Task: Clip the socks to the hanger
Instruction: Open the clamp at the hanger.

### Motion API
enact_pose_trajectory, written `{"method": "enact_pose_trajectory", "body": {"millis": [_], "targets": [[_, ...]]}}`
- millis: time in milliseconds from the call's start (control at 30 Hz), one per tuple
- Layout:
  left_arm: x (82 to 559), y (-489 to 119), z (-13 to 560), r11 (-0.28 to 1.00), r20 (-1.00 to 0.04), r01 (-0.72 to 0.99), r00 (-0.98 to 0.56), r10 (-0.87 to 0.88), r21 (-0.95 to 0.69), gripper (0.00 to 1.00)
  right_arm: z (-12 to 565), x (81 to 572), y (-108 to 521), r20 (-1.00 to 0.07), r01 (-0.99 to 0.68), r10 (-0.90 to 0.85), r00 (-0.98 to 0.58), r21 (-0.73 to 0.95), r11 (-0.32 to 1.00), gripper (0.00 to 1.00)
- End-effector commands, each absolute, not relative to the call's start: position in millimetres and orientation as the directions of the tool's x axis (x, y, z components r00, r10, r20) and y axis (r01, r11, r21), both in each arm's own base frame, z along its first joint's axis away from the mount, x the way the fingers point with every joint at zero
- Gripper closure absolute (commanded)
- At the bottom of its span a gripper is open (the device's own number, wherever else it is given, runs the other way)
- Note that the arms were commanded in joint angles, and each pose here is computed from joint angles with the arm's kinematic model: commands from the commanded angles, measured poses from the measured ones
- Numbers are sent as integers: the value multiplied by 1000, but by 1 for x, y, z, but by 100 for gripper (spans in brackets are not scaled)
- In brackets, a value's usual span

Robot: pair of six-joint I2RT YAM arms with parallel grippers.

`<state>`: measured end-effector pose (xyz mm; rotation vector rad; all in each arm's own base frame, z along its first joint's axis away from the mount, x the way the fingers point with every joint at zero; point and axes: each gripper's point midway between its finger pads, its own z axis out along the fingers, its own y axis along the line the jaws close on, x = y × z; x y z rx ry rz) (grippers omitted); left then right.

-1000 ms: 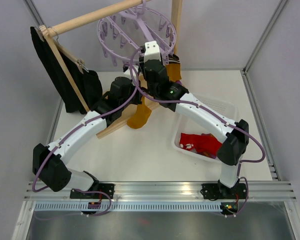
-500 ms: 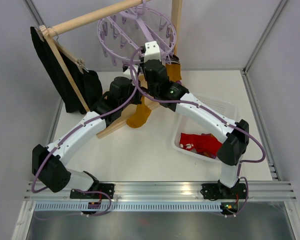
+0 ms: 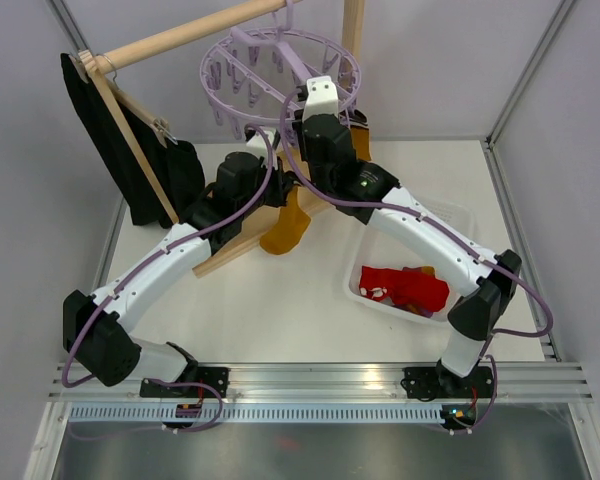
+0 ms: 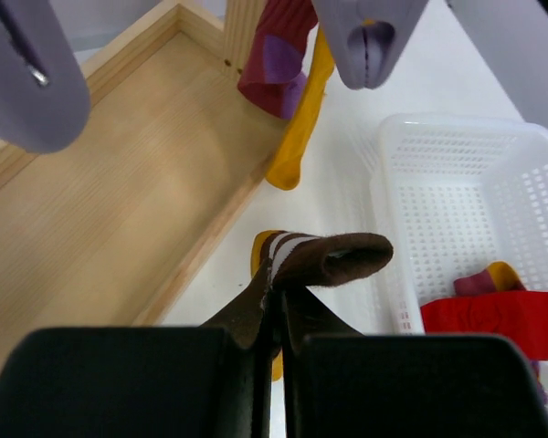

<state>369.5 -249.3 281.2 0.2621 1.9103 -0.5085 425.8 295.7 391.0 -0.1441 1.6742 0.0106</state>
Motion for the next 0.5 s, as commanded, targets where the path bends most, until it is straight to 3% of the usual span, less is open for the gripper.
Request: {"method": "enact_pose_trajectory", "body": {"millis": [0, 467], "targets": [[368, -268, 308, 826, -924, 469, -353, -150, -313, 98, 424, 414, 287, -998, -122, 2, -61, 10, 993, 100], [367, -293, 308, 746, -907, 540, -367, -208, -390, 98, 429, 411, 295, -994, -223, 28, -102, 50, 973, 100]]}}
